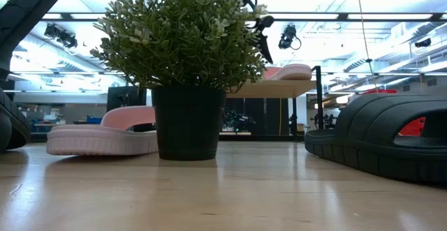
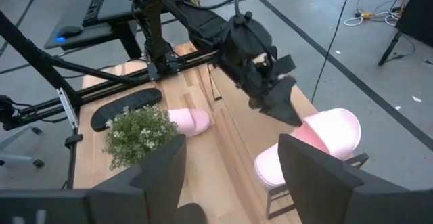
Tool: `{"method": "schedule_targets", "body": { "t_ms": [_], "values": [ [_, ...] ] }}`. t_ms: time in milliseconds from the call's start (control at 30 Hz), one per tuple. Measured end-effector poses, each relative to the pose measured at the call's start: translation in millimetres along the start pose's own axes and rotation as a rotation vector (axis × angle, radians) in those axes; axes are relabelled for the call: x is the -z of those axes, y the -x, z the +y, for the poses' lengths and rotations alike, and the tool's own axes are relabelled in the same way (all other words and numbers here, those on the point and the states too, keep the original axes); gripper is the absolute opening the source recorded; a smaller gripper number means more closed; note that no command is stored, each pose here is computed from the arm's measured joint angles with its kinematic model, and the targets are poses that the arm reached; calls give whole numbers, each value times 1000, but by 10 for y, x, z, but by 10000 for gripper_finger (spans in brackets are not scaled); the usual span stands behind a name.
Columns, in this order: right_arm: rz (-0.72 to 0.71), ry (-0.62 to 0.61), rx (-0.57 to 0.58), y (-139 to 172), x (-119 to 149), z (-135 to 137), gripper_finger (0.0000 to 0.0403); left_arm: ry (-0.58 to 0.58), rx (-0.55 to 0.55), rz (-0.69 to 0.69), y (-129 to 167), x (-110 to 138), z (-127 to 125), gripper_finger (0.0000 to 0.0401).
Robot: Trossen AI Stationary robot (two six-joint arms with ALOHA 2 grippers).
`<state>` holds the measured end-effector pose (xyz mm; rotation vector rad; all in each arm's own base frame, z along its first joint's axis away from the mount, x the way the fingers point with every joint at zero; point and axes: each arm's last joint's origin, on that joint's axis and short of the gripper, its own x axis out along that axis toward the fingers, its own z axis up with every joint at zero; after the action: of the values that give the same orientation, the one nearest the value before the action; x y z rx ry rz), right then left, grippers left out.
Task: Pick and place slides into the shelf
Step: Put the right pink slipper on the shelf
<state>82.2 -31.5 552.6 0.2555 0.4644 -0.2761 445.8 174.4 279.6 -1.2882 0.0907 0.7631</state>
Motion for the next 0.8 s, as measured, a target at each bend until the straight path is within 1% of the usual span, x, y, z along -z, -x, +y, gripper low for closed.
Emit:
{"method": "schedule_targets", "body": {
  "t_ms": [200,367,800],
  "values": [
    [0,-7,0,0,0,0,240,-6,-17,-28,-57,48,38,112],
    [0,-10,1,0,0,0,240,-55,-20,-58,-59,20,38,111],
    [0,-10,0,0,0,0,240,-49,-4,-71,-62,-6,25,88]
  ]
}}
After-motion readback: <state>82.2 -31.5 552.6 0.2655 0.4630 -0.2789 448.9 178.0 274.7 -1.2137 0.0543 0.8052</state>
